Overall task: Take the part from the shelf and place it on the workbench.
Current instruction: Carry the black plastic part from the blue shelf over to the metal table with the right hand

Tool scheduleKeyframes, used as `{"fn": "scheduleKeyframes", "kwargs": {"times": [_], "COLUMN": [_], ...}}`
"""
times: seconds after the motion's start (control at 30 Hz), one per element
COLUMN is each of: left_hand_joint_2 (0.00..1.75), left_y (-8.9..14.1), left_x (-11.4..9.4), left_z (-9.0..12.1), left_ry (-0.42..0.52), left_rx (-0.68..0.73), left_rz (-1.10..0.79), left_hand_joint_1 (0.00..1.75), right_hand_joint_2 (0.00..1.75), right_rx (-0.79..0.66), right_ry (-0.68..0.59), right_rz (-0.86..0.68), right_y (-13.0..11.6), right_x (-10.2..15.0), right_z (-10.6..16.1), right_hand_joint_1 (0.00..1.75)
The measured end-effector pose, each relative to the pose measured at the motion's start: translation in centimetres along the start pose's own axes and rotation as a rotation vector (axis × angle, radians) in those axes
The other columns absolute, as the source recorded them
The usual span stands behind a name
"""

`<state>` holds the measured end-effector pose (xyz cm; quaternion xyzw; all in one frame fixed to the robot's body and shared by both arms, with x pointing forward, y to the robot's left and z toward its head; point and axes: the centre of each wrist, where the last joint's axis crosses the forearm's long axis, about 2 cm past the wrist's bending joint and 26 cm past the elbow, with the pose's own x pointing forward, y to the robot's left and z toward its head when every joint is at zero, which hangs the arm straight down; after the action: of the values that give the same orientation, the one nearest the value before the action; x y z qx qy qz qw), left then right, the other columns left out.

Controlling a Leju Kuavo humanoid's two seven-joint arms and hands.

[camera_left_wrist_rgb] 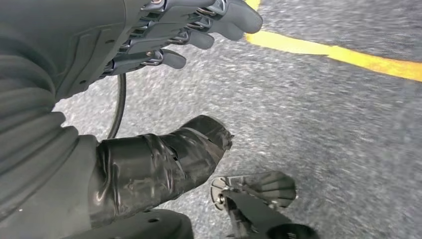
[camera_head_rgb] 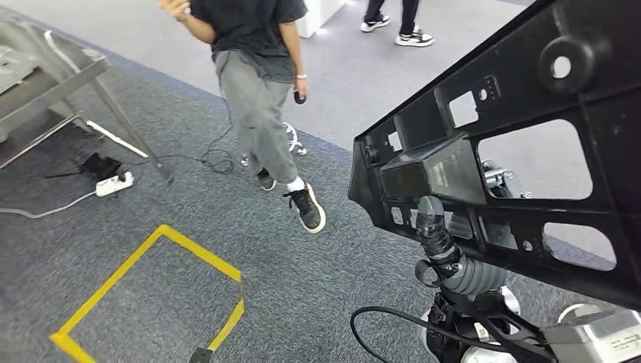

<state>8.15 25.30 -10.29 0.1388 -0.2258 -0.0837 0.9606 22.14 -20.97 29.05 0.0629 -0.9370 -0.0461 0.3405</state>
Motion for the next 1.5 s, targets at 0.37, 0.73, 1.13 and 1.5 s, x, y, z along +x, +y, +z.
{"fn": "scheduleKeyframes", "kwargs": {"times": [0.37, 0.73, 1.13, 1.5], "left_hand_joint_2": [1.75, 1.75, 1.75, 1.75], "left_y": [0.0, -0.4, -0.4, -0.4], "left_x": [0.0, 0.4, 0.2, 0.3], "left_z": [0.0, 0.1, 0.1, 0.1], "left_ry": [0.022, -0.004, 0.003, 0.001], "left_rx": [0.012, 0.006, 0.004, 0.004], "left_rz": [-0.019, -0.032, -0.036, -0.032], "left_hand_joint_1": [0.00, 0.00, 0.00, 0.00], "right_hand_joint_2": [1.75, 1.75, 1.75, 1.75], "right_rx": [0.005, -0.003, -0.004, -0.011], "right_ry": [-0.012, -0.014, -0.013, -0.003], "right_rz": [-0.002, 0.004, 0.003, -0.003], "right_y": [0.1, 0.0, 0.0, -0.1], "right_x": [0.3, 0.3, 0.3, 0.2], "right_z": [-1.0, -1.0, -1.1, -1.0], "right_hand_joint_1": [1.75, 1.75, 1.75, 1.75]}}
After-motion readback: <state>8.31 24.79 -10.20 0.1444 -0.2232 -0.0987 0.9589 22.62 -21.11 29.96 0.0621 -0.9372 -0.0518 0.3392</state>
